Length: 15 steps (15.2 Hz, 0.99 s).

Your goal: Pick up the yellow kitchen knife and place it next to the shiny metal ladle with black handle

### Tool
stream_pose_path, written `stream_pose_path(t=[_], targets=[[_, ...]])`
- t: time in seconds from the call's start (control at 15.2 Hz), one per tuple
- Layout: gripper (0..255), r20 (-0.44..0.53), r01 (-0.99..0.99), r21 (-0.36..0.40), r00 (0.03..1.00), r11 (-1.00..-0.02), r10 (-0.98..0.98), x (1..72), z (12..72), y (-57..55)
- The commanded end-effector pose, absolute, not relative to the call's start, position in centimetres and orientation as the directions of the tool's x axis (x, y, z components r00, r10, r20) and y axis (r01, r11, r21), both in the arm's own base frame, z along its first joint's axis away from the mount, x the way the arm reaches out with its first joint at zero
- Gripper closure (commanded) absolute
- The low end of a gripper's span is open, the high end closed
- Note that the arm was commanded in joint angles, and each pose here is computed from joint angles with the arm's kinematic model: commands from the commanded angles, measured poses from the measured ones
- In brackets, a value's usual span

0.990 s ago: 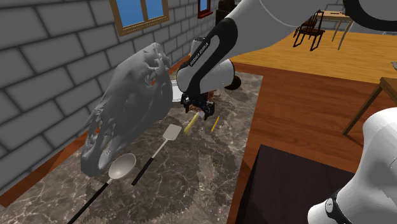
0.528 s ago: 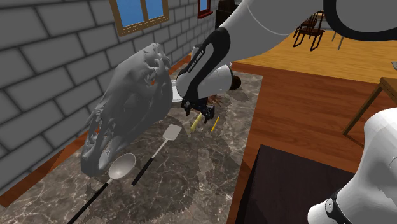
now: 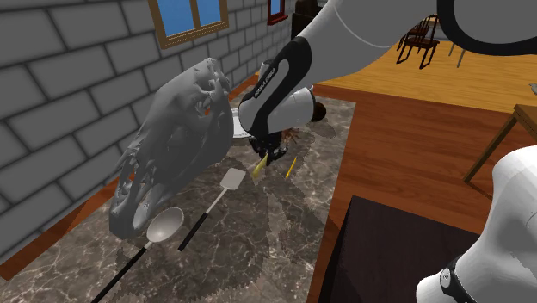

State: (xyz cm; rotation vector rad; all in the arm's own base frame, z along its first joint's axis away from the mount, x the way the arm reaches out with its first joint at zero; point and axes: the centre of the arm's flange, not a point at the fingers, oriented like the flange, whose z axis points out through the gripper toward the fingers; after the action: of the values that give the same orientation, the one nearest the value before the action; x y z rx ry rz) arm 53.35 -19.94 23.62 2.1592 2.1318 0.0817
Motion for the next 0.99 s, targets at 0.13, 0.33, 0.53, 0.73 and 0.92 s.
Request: stream_pose_path(t=[0.13, 0.33, 0.53, 0.73, 0.92], targets=[[255, -0.037, 0.994, 0.113, 0.015, -0.01, 0.999, 53.3, 23.6, -19.9], [255, -0.037, 0.994, 0.113, 0.015, -0.01, 0.999, 53.4, 24.2, -19.9], [255, -0.037, 0.994, 0.113, 0.014, -0.01, 0.999, 53.4, 25.7, -19.9], [255, -0.037, 0.994, 0.113, 0.014, -0.01, 0.999, 53.4, 27.3, -19.9], [255, -0.037, 0.994, 0.113, 0.014, -0.01, 0.999, 53.4, 28.9, -19.9]])
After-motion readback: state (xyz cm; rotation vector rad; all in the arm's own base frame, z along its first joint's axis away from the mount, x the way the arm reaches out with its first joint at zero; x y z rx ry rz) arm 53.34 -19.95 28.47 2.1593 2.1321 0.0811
